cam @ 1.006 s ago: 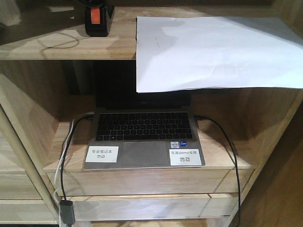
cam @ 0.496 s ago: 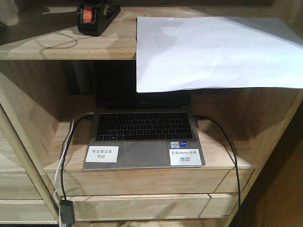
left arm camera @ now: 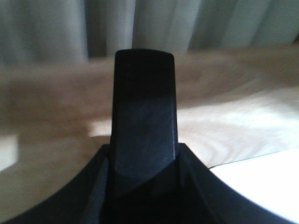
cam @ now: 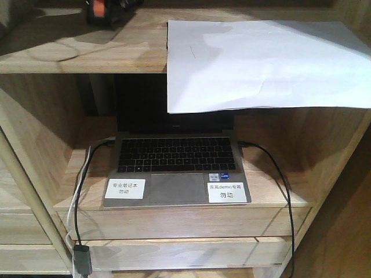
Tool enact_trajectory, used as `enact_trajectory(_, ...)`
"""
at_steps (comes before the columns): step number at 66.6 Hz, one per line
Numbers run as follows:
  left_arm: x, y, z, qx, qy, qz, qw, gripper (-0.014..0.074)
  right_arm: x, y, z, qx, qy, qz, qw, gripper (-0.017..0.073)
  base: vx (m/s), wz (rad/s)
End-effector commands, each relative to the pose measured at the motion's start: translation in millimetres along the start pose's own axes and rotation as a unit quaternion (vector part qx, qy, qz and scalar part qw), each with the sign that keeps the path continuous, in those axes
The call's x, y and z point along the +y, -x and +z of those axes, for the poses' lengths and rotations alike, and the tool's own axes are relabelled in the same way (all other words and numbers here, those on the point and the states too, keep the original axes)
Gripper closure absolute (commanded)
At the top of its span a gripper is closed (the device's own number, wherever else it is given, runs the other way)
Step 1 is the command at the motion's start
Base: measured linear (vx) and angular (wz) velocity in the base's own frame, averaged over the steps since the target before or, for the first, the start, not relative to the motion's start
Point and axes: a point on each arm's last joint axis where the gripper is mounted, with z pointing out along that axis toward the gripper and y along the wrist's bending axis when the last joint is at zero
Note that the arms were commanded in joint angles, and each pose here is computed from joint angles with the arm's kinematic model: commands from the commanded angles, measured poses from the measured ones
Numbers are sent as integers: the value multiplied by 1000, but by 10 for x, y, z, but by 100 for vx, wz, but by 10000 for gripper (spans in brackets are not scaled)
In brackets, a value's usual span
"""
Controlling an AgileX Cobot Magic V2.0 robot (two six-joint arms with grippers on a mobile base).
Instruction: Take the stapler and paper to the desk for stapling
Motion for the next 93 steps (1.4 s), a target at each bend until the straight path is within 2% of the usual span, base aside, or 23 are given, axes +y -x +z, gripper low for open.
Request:
enact_trajectory(1, 37, 320, -544, -119, -8, 9, 993, 602, 2, 64, -13, -42, -1, -5, 999, 568, 0, 0)
enact_trajectory(5, 51, 338, -639, -124, -5, 14, 992, 602, 2, 64, -13, -42, -1, -5, 999, 568, 0, 0)
enact_trajectory(15, 66, 349, -880, -123, -1, 55, 991, 602, 2, 64, -13, -42, -1, -5, 999, 568, 0, 0)
enact_trajectory(20, 81, 341, -998, -117, -1, 64, 991, 601, 2, 64, -13, -42, -1, -5, 999, 568, 0, 0)
enact_trajectory(27, 71, 335, -1173, -115, -18, 83, 990, 601, 2, 64, -13, -42, -1, -5, 999, 568, 0, 0)
enact_trajectory(34, 29, 321, -1354, -116, -54, 102, 987, 601, 2, 64, -13, -42, -1, -5, 999, 568, 0, 0)
enact_trajectory(41, 13, 268, -1494, -117, -79, 102, 985, 601, 2, 64, -13, -42, -1, -5, 999, 568, 0, 0)
enact_trajectory(48, 53, 127, -1568, -109, -78, 106, 985, 601, 2, 64, -13, -42, -1, -5, 999, 568, 0, 0)
enact_trajectory(58, 148, -233, -1701, -109, -78, 106, 985, 601, 2, 64, -13, -42, -1, -5, 999, 568, 0, 0)
enact_trajectory(71, 257, -740, -2007, -137, -105, 89, 981, 601, 2, 64, -13, -42, -1, -5, 999, 568, 0, 0)
enact_trajectory(93, 450, -1644, -2417, -118, -136, 71, 981, 601, 2, 64, -13, -42, -1, -5, 999, 568, 0, 0)
